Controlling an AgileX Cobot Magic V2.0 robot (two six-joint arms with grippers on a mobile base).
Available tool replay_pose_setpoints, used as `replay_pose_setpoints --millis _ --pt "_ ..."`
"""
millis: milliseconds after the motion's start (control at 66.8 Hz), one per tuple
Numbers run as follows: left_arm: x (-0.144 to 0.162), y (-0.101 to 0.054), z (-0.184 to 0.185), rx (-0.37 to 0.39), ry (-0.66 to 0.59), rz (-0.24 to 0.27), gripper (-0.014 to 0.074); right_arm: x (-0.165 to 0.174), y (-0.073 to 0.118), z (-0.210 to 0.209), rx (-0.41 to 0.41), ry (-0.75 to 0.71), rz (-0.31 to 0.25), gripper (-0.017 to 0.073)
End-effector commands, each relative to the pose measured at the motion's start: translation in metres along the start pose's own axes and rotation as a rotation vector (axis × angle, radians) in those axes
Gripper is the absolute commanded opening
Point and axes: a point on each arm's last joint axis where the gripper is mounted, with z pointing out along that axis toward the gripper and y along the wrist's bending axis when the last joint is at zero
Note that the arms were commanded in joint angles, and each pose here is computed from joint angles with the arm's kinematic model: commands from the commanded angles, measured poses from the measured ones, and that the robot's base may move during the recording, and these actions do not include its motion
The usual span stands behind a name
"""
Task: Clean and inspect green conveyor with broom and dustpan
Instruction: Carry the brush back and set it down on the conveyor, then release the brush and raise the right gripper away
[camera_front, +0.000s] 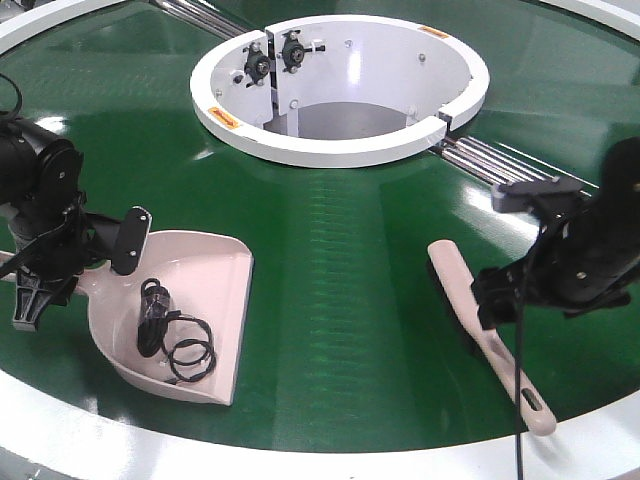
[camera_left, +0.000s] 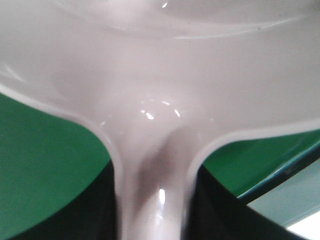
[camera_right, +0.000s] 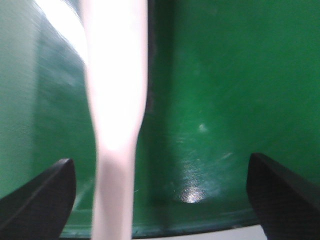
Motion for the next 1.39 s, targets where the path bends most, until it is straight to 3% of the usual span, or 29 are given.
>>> replay_pose_setpoints --millis 0,225,404,764,1378 --pt "0.004 0.005 -0.023 -0.091 -0.017 -0.036 -0.0006 0.003 -0.001 -0.043 -0.002 -0.178 -0.01 0.0624" --pt "0.004 0.005 -0.023 -0.092 -0.017 -0.036 -0.0006 0.039 -0.001 -0.09 -0.021 -0.451 -0.001 0.0589" --pt "0.004 0.005 -0.023 -0.092 -0.017 -0.036 -0.0006 0.083 -0.002 -0.119 -0.016 -0.711 -0.026 0.0589" --pt "0.004 0.005 -0.023 -0.092 -0.017 -0.036 -0.0006 0.153 -0.004 -0.133 0.003 -1.069 -0.046 0.0589" --pt "0.004 0.005 -0.023 -0.097 -0.019 -0.036 -0.0006 0.164 -0.005 -0.133 0.003 -1.093 -0.045 0.0589"
